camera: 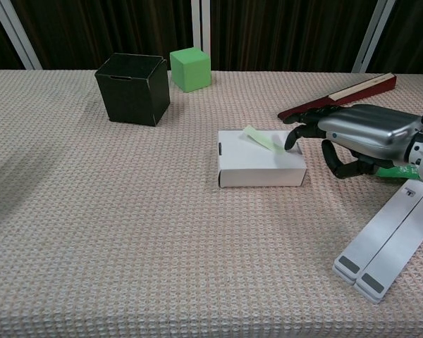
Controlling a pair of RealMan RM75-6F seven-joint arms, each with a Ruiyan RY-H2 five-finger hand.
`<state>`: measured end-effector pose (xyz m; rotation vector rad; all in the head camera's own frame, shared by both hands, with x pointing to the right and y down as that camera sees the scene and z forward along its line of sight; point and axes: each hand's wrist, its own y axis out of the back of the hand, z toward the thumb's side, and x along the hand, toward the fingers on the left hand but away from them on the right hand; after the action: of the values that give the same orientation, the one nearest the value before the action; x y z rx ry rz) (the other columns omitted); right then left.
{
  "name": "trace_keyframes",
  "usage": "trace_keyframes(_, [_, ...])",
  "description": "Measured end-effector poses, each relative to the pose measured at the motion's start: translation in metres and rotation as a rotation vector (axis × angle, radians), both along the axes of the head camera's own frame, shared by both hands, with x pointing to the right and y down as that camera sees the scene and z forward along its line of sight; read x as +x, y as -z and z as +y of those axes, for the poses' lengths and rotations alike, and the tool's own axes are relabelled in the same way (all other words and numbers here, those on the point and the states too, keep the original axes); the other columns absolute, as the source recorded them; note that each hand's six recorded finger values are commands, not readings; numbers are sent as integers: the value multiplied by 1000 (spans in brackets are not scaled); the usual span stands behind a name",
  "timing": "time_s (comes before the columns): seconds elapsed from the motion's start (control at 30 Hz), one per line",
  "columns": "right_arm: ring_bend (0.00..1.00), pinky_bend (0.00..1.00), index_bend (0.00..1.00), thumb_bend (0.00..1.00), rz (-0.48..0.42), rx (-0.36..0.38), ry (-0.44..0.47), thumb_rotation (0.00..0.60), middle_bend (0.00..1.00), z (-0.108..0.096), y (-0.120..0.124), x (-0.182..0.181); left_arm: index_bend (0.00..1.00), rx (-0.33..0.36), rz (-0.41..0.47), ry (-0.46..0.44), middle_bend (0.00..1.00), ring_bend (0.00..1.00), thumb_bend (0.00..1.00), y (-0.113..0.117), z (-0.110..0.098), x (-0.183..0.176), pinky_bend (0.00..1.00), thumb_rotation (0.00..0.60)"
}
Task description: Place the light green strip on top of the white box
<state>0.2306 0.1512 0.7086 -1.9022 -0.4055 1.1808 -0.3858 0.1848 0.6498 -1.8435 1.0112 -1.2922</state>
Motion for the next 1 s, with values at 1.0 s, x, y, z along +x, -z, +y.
trace_keyframes(1.0, [0, 0, 252, 1000, -24, -10, -10, 600, 0, -3, -6, -8, 122, -4, -4, -2, 99, 27, 96, 1, 0, -1, 139, 592])
